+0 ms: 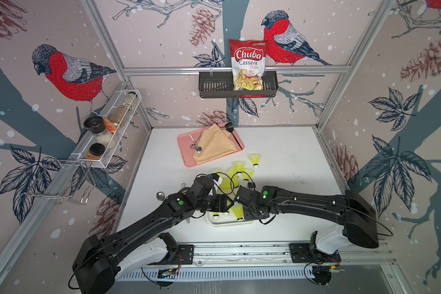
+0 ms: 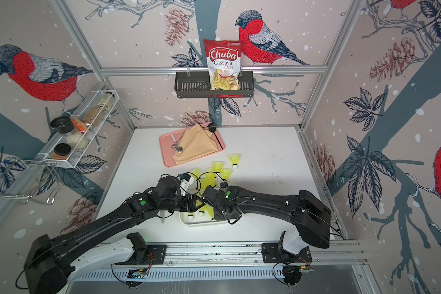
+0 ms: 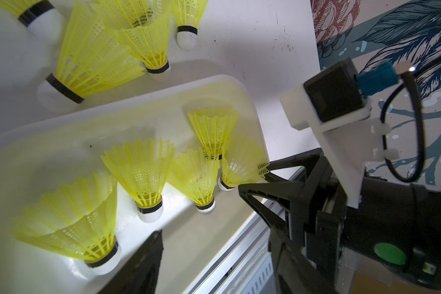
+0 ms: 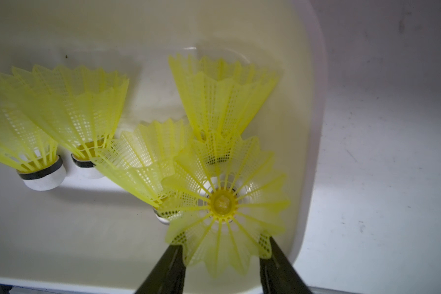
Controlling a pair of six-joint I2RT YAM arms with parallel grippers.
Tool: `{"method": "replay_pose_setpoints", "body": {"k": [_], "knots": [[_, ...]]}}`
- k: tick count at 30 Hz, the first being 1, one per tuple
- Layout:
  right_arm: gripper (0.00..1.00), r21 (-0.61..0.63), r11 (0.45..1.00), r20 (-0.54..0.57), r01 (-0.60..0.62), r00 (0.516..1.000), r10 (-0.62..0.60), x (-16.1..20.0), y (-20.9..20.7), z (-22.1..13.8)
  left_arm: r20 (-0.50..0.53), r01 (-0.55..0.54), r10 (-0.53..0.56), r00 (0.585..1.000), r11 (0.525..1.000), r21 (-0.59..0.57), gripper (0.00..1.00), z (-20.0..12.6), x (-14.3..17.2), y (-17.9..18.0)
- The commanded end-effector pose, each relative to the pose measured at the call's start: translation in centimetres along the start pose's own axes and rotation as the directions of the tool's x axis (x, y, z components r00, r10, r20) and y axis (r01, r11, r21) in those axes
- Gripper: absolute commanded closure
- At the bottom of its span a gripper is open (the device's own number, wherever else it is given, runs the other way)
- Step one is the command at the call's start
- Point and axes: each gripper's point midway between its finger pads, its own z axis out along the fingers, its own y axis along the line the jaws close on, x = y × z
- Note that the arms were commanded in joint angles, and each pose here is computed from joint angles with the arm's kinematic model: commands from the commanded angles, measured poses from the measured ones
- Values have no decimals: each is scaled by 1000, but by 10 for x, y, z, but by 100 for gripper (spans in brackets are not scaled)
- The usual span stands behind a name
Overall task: Put the shuttlecocks into the storage box
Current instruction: Place the shuttlecock in the storage box.
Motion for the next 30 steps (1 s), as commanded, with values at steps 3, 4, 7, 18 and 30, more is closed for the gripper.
{"method": "replay_pose_setpoints", "body": {"k": [3,4,7,18,30], "knots": [[52,21,1000,10,3,1000,-3,2,-5,-10,14,-4,4,1000,1000,-3,31,0,-2,0],[52,22,1000,10,2,1000,-2,3,-6,-12,15,-2,2,1000,1000,-4,31,0,-2,0],[52,20,1000,11,-4,1000,4,4,-7,-17,16,0,0,1000,1000,-3,31,-1,-2,0],[52,-25,999,73,-32,997,34,-10,-2,-50,58,31,-30,998,999,-19,32,-12,-11,-3],[37,-173,979,152,-106,979,133,-101,-9,-92,132,100,-81,988,985,-143,31,-35,-57,-5]]}}
